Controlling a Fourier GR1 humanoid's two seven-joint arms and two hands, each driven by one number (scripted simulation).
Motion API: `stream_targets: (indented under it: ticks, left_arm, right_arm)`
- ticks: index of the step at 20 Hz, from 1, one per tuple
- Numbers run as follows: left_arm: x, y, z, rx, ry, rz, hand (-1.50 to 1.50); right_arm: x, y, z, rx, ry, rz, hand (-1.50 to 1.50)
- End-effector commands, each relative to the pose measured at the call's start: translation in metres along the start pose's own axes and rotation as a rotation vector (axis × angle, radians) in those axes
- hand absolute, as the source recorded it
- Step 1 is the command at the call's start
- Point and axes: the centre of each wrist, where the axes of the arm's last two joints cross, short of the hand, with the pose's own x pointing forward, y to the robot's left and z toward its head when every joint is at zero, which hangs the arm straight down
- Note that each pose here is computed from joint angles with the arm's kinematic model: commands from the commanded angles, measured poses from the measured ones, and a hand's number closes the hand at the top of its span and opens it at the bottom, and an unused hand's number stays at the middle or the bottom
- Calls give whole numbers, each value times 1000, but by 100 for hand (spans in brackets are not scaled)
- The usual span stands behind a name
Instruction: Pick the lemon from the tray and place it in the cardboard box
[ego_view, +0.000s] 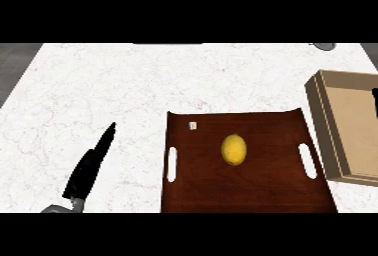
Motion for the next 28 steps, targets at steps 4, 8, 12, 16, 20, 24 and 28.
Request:
stream_targets:
  ticks: [4,8,12,16,20,24,28]
  left_arm:
    - [64,42,-23,18,-258,-101,0]
    - [85,49,-32,-23,-335,-113,0]
    - [100,52,-31,-57,-359,-100,0]
    - [102,75,-33,-69,-362,-117,0]
    - [117,46,-46,-96,-379,-100,0]
    - [114,57,-33,-112,-392,-119,0]
    - [120,35,-46,-127,-409,-95,0]
  right_arm:
    - [68,17,2,-117,-138,143,-150]
    - [67,-10,9,-125,6,522,-150]
    - [82,19,52,-77,-32,600,-150]
    - [90,35,71,66,-82,782,-150]
    - [111,56,75,147,-34,920,-150]
    - [124,61,79,282,155,1091,-150]
    - [137,83,77,391,245,1195,-150]
